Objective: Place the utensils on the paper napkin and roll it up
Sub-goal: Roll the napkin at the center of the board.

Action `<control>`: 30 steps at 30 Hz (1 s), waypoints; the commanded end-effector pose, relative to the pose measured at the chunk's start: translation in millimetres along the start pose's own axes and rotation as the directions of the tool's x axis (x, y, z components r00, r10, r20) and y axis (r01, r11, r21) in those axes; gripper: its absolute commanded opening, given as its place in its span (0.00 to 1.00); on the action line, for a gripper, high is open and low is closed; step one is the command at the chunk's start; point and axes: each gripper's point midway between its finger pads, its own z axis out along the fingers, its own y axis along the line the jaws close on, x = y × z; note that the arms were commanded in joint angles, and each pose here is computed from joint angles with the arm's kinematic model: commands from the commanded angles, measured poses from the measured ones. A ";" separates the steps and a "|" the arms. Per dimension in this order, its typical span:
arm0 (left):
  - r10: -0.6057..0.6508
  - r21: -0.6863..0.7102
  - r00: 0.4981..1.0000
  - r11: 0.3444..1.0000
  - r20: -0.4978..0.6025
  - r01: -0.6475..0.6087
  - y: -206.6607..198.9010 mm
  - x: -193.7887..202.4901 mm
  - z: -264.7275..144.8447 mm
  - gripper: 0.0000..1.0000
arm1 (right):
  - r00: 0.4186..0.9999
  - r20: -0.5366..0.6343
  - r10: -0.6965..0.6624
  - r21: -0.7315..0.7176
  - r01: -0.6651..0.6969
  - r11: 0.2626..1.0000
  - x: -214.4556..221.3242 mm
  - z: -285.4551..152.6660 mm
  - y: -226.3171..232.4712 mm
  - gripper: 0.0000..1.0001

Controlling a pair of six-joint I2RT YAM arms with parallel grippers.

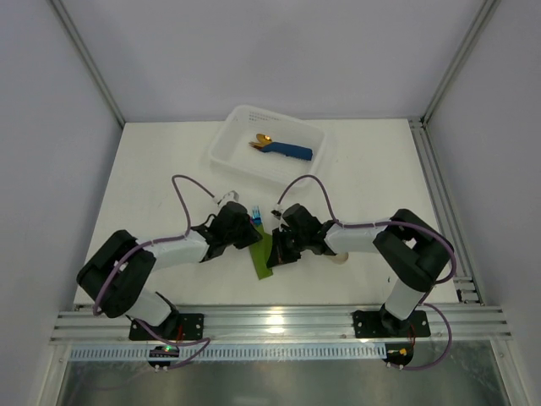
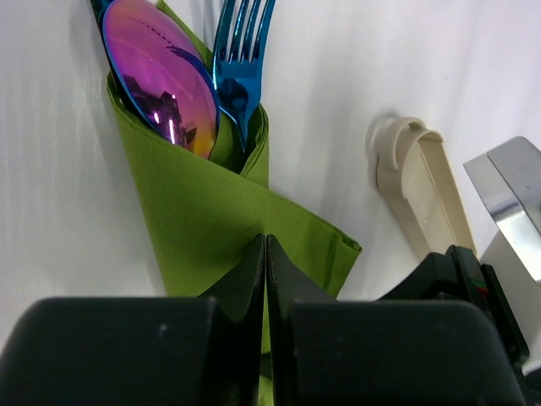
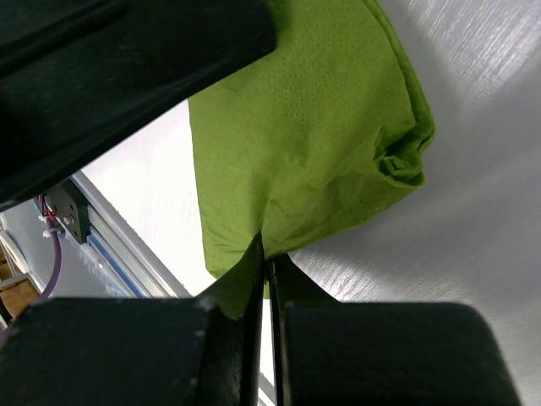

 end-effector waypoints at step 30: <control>-0.058 -0.048 0.998 0.997 -0.016 0.057 30.7 22.0 32.7 0.00 | 0.999 0.032 -0.020 0.089 0.017 0.996 -23.8 12.2 -32.1 0.45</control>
